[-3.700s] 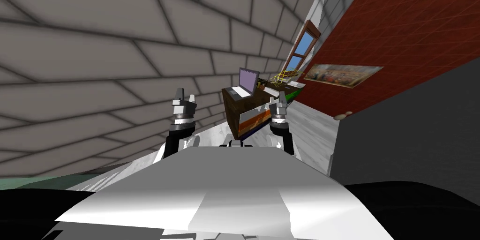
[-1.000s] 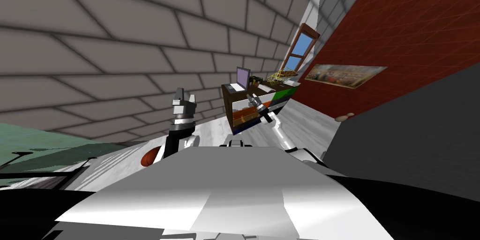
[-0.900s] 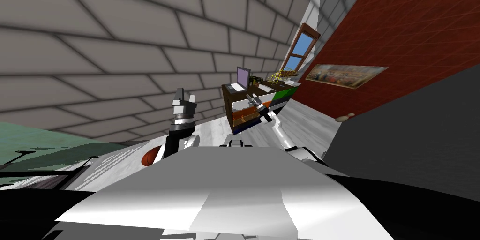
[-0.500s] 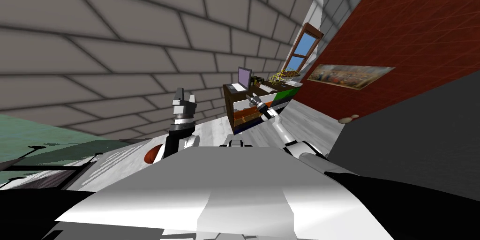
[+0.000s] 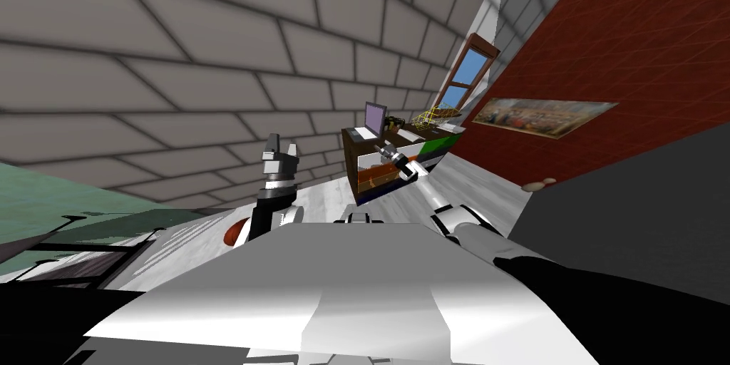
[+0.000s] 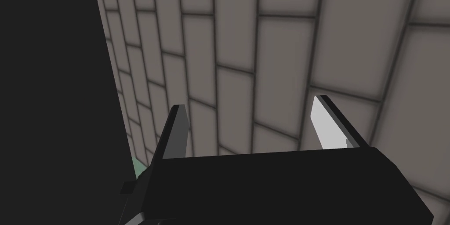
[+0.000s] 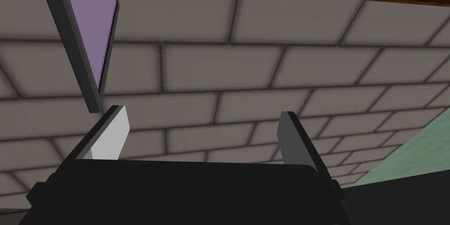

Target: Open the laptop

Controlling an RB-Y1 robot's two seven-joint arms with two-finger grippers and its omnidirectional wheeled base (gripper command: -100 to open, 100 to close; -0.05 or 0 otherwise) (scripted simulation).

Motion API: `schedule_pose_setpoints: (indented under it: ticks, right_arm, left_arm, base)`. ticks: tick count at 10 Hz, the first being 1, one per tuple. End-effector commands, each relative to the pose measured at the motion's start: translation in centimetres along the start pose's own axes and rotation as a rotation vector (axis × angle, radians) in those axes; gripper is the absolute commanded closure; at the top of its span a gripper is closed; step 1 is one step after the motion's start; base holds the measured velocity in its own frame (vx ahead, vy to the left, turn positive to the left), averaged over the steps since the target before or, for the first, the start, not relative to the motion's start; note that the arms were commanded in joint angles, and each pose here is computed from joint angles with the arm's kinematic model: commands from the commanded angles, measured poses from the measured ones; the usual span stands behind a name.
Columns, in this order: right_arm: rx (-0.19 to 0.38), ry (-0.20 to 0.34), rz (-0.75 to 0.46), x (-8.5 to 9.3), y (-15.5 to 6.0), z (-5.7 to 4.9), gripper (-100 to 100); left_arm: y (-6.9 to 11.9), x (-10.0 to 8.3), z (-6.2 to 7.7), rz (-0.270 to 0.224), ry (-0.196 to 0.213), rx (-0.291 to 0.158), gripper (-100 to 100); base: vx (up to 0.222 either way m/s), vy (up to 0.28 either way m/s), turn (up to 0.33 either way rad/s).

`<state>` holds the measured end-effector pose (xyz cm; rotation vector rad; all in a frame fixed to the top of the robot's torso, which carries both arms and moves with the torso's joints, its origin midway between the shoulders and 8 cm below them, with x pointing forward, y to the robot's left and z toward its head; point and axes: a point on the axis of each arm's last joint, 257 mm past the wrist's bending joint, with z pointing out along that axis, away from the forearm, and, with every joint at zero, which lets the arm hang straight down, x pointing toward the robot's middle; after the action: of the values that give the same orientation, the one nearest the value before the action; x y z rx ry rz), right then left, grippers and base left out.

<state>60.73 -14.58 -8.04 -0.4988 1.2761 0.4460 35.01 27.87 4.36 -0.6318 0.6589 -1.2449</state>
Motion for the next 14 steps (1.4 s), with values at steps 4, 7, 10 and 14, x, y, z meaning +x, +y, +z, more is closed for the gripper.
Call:
schedule_pose_setpoints:
  ticks: [4, 7, 10, 14]
  right_arm:
    - [0.019, 0.104, -0.176, 1.8, -3.9, 0.4, -100]
    - [0.032, 0.169, -0.312, 2.0, -7.0, 0.4, -100]
    - [0.059, 0.243, -0.433, 2.4, -10.8, -0.3, -100]
    - [0.084, 0.303, -0.541, 2.0, -14.2, -1.1, -100]
  left_arm:
    - [0.0, 0.0, 0.0, 0.000, 0.000, 0.000, 0]
    - [0.0, 0.0, 0.0, 0.000, 0.000, 0.000, 0]
    - [0.0, 0.0, 0.0, 0.000, 0.000, 0.000, 0]
    - [0.0, 0.0, 0.0, 0.000, 0.000, 0.000, 0]
  base:
    - [0.034, 0.031, 0.047]
    - [0.041, 0.029, 0.045]
    - [0.075, 0.056, 0.072]
    - [0.047, 0.031, 0.031]
